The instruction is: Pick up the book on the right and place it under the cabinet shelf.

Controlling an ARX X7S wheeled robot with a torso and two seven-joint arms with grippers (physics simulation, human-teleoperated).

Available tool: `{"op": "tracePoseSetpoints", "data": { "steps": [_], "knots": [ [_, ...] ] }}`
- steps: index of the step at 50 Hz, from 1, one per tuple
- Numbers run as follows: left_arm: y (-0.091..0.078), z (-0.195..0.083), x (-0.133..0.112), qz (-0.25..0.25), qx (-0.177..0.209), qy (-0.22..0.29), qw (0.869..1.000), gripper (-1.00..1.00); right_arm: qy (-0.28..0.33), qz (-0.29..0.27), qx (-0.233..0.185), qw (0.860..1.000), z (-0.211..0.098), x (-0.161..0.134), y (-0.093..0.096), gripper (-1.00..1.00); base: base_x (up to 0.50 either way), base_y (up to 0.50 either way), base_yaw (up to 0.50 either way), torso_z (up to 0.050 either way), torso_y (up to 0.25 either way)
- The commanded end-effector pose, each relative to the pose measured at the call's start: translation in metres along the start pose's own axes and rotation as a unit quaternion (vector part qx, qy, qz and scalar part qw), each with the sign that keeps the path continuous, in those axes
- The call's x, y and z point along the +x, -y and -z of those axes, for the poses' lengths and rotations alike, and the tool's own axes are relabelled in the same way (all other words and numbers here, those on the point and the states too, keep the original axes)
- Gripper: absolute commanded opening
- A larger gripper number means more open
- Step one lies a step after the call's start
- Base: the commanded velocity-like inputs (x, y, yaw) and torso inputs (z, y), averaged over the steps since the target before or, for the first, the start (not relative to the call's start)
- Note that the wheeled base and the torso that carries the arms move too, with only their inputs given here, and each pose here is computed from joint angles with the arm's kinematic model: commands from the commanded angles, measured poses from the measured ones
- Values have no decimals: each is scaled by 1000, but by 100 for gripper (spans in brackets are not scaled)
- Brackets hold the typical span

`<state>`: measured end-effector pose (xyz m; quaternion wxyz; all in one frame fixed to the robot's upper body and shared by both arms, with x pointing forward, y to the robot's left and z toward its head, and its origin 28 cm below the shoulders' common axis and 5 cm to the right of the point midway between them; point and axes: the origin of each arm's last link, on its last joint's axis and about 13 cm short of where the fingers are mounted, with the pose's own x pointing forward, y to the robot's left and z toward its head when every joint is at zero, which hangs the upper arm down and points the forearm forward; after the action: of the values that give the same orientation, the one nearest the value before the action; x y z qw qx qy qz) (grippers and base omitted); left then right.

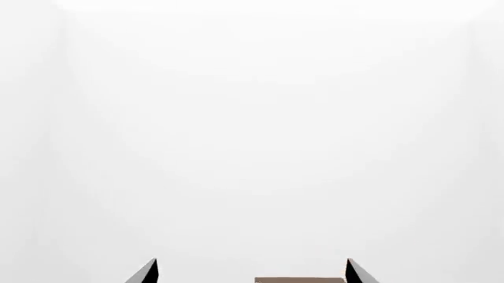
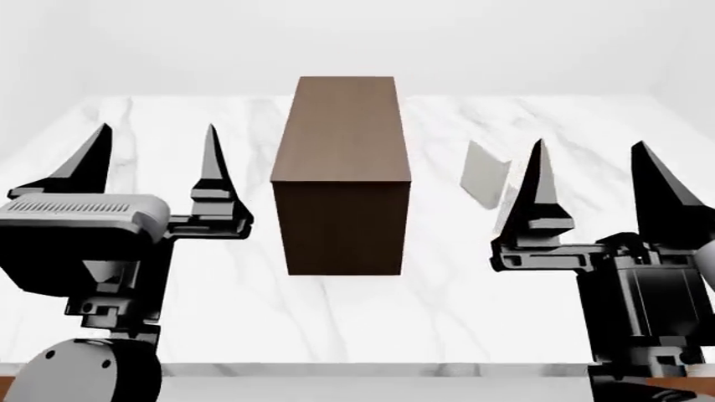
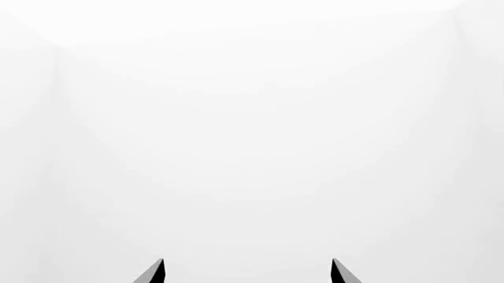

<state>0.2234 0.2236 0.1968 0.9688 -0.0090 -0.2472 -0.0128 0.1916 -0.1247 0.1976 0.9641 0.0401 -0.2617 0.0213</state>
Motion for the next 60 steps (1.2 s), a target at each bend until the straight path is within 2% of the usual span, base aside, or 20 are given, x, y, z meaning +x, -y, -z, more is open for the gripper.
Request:
{"op": "tracePoseSetpoints", "data": {
  "steps": [1,19,28,42,47,60],
  "knots": [
    [-2,-8,-1,-3,-1,13,1000,100,0,-7,-10,1000,-2,-2,-1,100,461,-324,0,0,0],
    [-4,-18,-4,-5,-11,18,1000,100,-5,-8,-33,999,-5,-4,-2,100,491,-275,0,0,0],
    [-4,-19,-4,-2,-9,17,1000,100,-7,-11,-32,999,-4,-4,-3,100,499,-259,0,0,2],
    [-6,-21,-7,3,-27,13,1000,100,-6,-17,-37,999,-5,-4,-5,100,500,-160,0,0,1],
    [-6,-21,-7,4,-27,13,1000,100,-3,-11,-24,1000,-6,-5,-5,100,500,-57,0,0,2],
    [-6,-20,-7,-1,-14,10,1000,100,-12,-4,-11,1000,-7,-5,-4,100,0,0,0,0,-11]
  ]
}}
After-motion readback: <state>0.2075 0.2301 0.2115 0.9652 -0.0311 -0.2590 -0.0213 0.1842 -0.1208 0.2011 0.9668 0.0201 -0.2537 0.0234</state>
